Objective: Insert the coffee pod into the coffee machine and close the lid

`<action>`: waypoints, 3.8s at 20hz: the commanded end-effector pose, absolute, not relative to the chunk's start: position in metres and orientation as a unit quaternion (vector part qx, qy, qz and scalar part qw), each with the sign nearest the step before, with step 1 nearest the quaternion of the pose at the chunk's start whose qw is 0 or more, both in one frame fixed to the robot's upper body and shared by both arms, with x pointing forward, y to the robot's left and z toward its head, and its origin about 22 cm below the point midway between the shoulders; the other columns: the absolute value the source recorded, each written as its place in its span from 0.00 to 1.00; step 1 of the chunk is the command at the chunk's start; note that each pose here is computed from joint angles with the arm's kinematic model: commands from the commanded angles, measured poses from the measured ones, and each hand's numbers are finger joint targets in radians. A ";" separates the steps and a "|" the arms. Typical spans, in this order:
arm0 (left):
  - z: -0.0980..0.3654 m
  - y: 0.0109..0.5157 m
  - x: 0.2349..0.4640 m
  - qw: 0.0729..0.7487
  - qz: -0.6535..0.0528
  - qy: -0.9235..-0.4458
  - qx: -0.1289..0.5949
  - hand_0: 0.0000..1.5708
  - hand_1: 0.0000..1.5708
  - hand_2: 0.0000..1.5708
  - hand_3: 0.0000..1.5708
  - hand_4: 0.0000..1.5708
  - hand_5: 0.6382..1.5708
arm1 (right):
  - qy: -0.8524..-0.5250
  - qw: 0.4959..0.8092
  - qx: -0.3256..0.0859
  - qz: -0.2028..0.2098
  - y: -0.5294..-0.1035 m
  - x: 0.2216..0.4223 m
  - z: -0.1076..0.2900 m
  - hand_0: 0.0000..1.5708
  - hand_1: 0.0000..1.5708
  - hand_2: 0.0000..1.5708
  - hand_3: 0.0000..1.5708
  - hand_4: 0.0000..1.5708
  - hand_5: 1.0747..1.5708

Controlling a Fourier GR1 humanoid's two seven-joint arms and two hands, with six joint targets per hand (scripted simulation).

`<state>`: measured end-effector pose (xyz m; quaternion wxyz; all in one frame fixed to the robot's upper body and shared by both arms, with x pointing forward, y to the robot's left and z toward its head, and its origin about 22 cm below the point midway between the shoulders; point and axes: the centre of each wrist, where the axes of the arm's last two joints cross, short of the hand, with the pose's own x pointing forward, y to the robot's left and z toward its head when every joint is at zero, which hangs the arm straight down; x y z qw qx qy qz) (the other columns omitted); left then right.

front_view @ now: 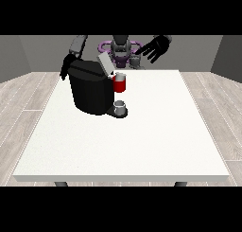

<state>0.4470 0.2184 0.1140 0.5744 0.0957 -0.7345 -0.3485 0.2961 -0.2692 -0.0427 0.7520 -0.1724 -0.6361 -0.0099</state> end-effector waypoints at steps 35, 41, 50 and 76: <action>-0.013 0.218 0.330 0.693 -0.158 -0.700 -0.071 0.00 0.00 0.00 0.00 0.21 1.00 | -0.691 0.721 -0.047 -0.023 -0.290 0.354 0.045 0.00 0.00 0.00 0.00 0.08 1.00; 0.004 0.226 0.317 0.668 -0.146 -0.727 -0.066 0.00 0.00 0.00 0.00 0.22 1.00 | -0.694 0.719 -0.037 -0.001 -0.291 0.372 0.064 0.00 0.00 0.00 0.00 0.04 1.00; 0.016 0.244 0.306 0.651 -0.121 -0.749 -0.028 0.00 0.00 0.00 0.00 0.24 1.00 | -0.709 0.703 -0.018 0.055 -0.255 0.394 0.087 0.00 0.00 0.00 0.00 0.00 1.00; 0.021 0.240 0.301 0.652 -0.144 -0.745 -0.010 0.00 0.00 0.00 0.00 0.21 1.00 | -0.747 0.646 -0.015 0.159 -0.156 0.417 0.155 0.00 0.00 0.00 0.00 0.00 1.00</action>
